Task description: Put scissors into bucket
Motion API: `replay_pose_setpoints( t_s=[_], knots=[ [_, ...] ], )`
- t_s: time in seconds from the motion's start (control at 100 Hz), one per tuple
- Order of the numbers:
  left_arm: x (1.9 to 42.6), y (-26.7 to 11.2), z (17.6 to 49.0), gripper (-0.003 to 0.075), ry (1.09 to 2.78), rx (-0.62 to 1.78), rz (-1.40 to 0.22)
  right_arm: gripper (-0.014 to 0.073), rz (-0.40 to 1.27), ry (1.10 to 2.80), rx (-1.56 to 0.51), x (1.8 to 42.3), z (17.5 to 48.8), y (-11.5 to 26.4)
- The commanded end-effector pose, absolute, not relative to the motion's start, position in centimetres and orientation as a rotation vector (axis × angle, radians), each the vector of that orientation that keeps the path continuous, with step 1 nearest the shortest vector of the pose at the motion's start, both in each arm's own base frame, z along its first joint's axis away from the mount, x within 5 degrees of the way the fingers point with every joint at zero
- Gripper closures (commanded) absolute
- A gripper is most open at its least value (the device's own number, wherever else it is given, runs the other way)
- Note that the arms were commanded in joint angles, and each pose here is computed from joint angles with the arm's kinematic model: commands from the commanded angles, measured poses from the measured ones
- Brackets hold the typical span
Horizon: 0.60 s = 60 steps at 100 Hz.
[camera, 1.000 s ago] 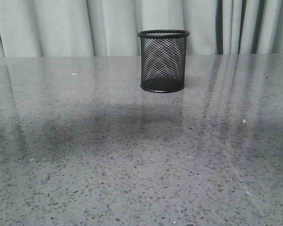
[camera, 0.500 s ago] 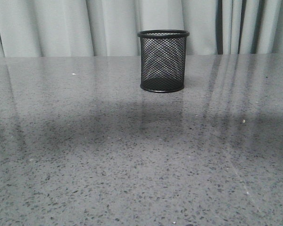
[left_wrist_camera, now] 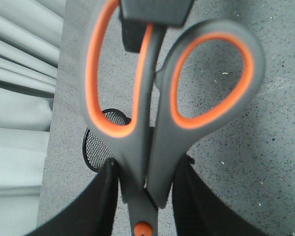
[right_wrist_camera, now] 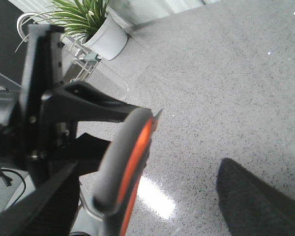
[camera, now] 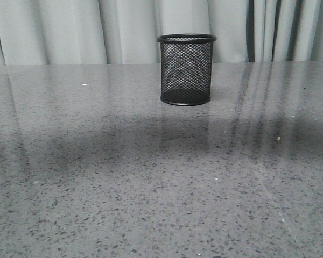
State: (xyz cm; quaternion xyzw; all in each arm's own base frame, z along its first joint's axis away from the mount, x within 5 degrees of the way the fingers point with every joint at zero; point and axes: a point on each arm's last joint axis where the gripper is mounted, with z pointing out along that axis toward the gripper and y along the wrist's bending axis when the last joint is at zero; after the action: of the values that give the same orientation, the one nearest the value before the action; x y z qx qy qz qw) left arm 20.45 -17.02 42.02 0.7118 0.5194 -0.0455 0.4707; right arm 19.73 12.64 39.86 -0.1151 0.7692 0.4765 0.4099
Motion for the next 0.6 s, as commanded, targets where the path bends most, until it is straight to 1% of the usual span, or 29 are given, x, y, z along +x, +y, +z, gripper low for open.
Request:
replay_pose_setpoints(
  t_s=[0.0,0.16,0.28,0.38,0.43,0.48,0.59],
  knots=[
    [19.9,-17.1,44.0,0.0675,1.225,1.632,-0.125,0.0074,1.233,1.852,-0.262,19.8,41.8,12.7],
    [19.9,-17.1,44.0,0.0675,1.225,1.632,-0.125,0.0074,1.247,1.835,-0.285,20.1,42.4,13.7],
    [19.9,-17.1,44.0,0.0675,1.225,1.632,-0.125,0.0075,1.266,1.827,-0.346,20.3,42.7,15.4],
    [19.9,-17.1,44.0,0.0675,1.225,1.632,-0.125,0.0088,1.283,1.841,-0.364,20.6,42.4,16.8],
    [19.9,-17.1,44.0,0.0675,1.225,1.632,-0.125,0.0125,1.287,1.855,-0.373,20.8,42.0,17.3],
    [19.9,-17.1,44.0,0.0675,1.225,1.634,-0.126,0.0188,1.292,1.865,-0.379,20.9,41.7,17.6],
    [19.9,-17.1,44.0,0.0675,1.226,1.636,-0.127,0.039,1.298,1.875,-0.382,21.0,41.5,17.9]
  ],
)
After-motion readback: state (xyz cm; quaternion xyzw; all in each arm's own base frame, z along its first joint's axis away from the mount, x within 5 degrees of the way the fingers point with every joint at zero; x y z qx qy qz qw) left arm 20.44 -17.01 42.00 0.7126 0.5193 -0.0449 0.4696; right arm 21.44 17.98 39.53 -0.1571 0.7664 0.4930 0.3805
